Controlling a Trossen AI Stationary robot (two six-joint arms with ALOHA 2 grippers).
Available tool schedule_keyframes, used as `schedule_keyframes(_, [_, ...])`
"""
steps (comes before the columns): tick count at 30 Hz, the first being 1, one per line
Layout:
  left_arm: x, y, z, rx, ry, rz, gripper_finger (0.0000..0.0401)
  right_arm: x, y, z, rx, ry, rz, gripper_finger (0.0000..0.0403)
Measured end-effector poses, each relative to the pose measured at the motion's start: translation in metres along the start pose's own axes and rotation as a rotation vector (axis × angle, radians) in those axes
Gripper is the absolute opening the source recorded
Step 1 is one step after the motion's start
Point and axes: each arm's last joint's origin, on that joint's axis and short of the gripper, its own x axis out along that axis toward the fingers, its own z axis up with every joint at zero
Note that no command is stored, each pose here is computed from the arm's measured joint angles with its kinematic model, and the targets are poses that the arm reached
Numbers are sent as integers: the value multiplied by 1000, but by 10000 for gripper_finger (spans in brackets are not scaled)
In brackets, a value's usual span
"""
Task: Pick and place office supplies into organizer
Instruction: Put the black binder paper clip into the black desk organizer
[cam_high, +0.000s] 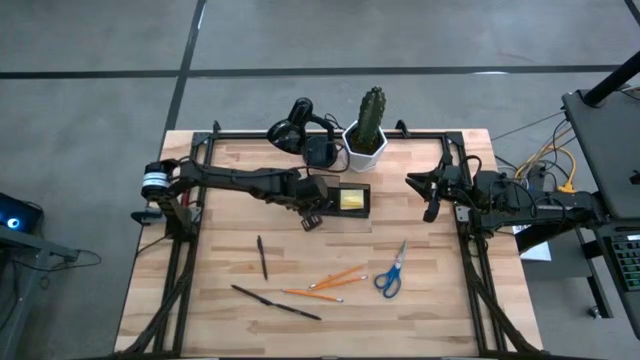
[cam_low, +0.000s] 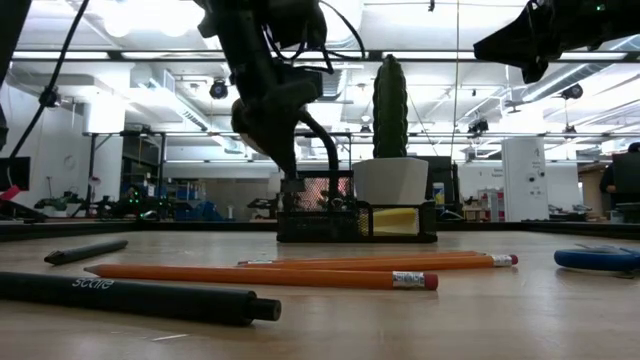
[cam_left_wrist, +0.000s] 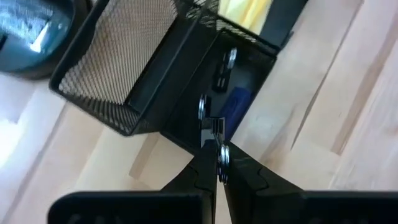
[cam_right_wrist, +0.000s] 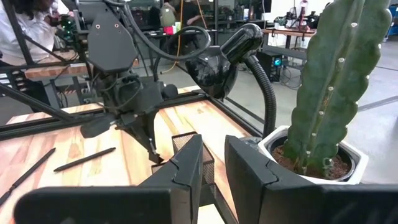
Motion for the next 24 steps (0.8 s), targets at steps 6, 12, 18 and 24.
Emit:
schedule_keyframes(6, [0, -2, 5, 117, -51, -15, 0, 0, 0, 0, 0, 0, 0, 57])
schedule_keyframes(12, [2, -4, 8, 213, -97, -67, 0, 0, 0, 0, 0, 0, 0, 57])
schedule_keyframes(18, [7, -4, 2, 241, -82, -71, 0, 0, 0, 0, 0, 0, 0, 57])
schedule_keyframes(24, [19, -1, -11, 275, -51, -40, 0, 0, 0, 0, 0, 0, 0, 57])
